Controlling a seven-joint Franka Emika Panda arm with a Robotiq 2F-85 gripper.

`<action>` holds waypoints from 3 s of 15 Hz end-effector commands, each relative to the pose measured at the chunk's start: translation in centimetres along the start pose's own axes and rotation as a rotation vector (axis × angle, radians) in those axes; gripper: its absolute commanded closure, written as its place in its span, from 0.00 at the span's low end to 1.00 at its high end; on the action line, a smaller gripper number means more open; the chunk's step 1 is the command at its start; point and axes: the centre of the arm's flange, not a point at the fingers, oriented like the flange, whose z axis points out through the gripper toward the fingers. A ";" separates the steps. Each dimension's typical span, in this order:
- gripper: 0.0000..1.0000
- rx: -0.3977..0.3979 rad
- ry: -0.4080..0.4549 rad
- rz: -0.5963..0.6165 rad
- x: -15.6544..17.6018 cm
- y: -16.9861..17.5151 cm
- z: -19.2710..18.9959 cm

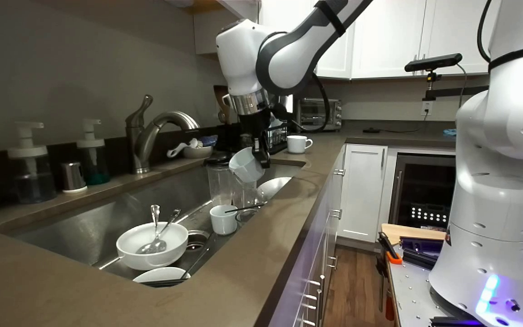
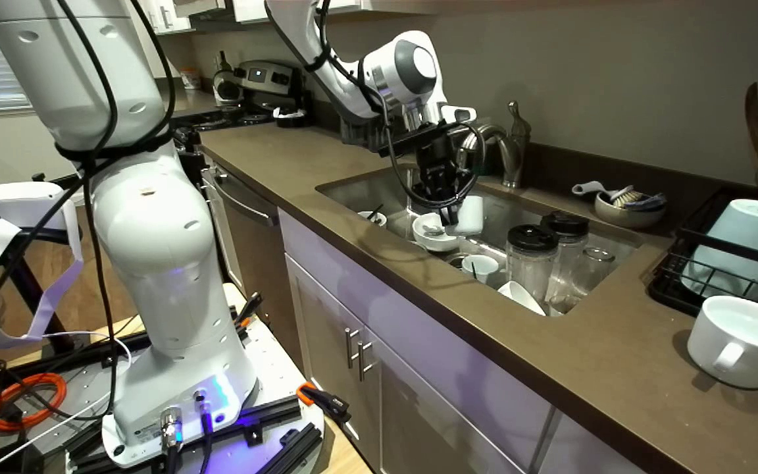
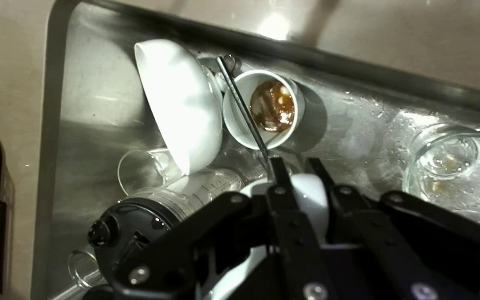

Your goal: Get the cup on the left and pour the water in the sink, and put it on the left side of the sink

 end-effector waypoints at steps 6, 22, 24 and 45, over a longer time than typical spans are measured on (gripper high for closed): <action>0.84 -0.026 -0.017 -0.034 0.0 -0.7 0.4; 0.94 -0.321 -0.075 -0.336 0.9 -4.7 -0.7; 0.94 -0.378 -0.050 -0.363 0.9 -4.9 -1.1; 0.94 -0.601 -0.033 -0.433 1.1 -7.5 -1.4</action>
